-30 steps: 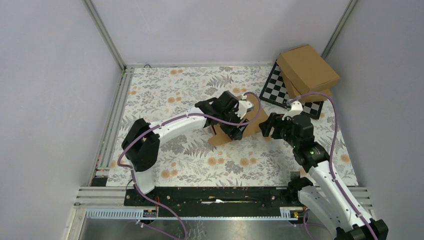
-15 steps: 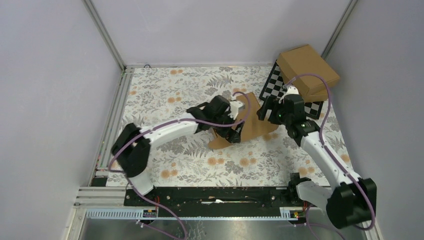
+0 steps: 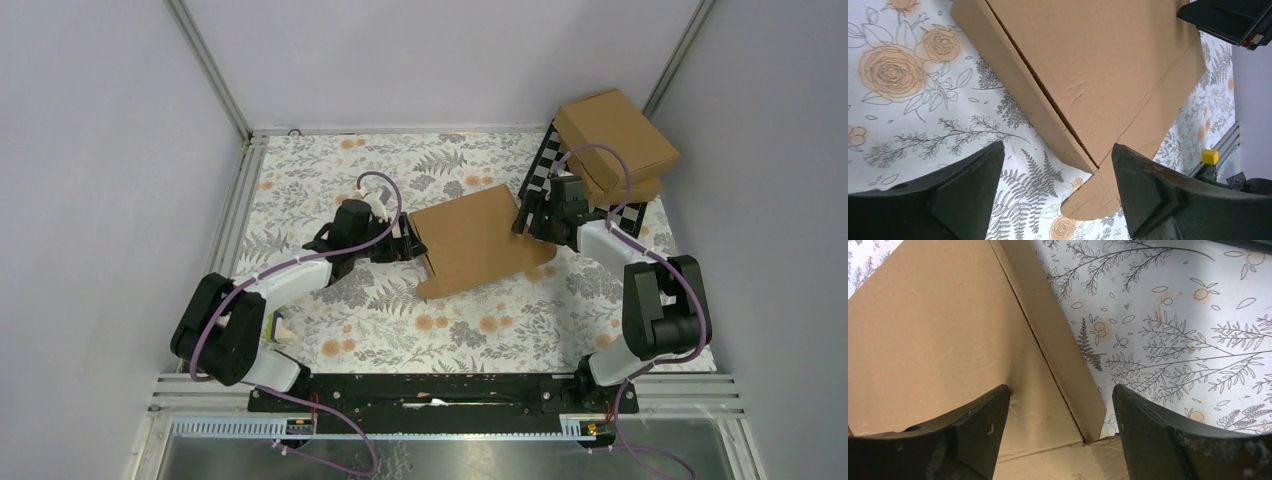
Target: Fold the paper box
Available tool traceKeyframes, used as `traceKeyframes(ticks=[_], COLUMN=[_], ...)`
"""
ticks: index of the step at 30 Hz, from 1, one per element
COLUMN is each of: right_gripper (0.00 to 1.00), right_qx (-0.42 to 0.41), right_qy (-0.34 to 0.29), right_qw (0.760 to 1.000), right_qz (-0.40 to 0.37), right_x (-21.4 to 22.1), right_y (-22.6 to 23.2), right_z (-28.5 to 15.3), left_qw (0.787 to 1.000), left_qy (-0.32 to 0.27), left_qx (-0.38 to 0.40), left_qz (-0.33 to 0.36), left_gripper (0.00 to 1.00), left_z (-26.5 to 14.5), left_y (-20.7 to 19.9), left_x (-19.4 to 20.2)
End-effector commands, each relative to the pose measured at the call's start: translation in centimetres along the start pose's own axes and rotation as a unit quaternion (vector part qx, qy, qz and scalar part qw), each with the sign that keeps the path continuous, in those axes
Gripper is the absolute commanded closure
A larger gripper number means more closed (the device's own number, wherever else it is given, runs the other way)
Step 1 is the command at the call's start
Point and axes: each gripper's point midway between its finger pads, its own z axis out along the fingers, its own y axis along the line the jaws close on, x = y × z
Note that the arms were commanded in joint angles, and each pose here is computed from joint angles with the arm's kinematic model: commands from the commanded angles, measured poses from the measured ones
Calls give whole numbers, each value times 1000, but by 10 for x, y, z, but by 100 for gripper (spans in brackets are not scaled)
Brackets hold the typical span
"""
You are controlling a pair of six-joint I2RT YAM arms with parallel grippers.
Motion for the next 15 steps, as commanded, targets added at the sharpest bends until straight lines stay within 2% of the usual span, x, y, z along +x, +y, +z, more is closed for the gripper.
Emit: traceKeyframes(ticks=[1, 6, 15], right_gripper=[24, 53, 56], right_qx=[-22, -88, -139], right_qy=[-5, 29, 64], right_qw=[1000, 996, 988], right_qz=[-20, -15, -5], right_x=[-3, 17, 84], right_y=[5, 25, 47], right_z=[4, 0, -42], left_qw=[996, 996, 997], left_qy=[-43, -51, -71], left_qx=[73, 72, 19], left_qz=[-18, -28, -24], left_gripper=[18, 24, 27], left_z=[5, 5, 0], left_y=[-22, -13, 10], left_x=[-21, -25, -29])
